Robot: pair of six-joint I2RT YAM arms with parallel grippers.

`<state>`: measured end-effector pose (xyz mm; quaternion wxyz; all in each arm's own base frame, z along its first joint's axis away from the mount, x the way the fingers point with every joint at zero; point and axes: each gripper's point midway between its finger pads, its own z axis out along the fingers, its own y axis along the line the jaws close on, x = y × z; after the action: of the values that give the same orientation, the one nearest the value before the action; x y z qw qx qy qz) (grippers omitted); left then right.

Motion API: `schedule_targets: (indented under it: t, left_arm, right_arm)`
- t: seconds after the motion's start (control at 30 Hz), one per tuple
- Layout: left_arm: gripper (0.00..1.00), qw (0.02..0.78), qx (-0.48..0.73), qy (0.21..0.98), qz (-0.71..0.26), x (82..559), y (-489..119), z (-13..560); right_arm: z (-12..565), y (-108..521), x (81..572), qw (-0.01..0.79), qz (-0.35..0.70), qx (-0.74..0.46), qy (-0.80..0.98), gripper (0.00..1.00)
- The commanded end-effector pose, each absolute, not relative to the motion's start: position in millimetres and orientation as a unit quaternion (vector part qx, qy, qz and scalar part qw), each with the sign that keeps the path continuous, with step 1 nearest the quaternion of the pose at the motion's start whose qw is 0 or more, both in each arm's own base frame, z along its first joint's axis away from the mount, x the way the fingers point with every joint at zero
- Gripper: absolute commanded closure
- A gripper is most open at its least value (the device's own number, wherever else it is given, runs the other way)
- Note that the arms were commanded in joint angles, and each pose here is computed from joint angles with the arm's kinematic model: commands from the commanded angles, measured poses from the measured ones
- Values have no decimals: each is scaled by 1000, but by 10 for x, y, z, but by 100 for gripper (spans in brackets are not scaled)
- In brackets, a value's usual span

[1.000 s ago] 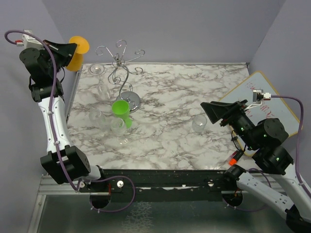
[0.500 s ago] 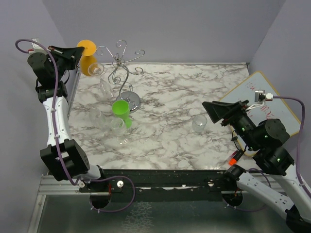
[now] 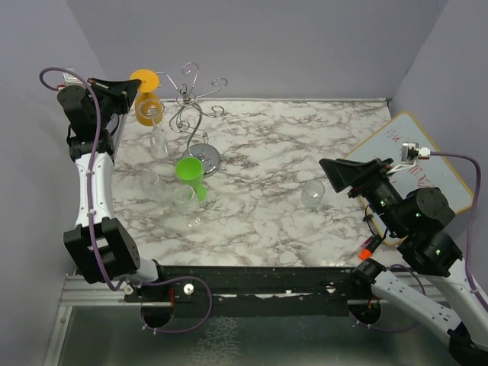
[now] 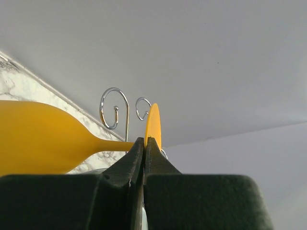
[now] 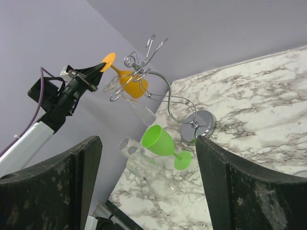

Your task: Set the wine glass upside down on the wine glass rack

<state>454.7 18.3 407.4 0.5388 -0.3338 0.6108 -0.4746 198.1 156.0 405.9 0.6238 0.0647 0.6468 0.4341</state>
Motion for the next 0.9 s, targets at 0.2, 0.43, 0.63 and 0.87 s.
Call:
schedule_targets:
  t: [0.2, 0.43, 0.63, 0.87]
  left_arm:
    - [100, 533, -299, 625, -485, 4654, -77, 4145]
    - [100, 523, -290, 630, -496, 4745, -179, 4126]
    - [100, 522, -278, 624, -510, 4874, -190, 4208]
    - [100, 516, -270, 623, -522, 5008, -193, 4245]
  right_arm:
    - [4092, 1515, 2060, 629, 420, 85, 649, 16]
    - [4067, 1499, 2093, 628, 413, 94, 653, 16]
    - [4057, 1475, 2092, 629, 410, 98, 653, 16]
    - [4050, 1489, 2101, 628, 412, 99, 653, 16]
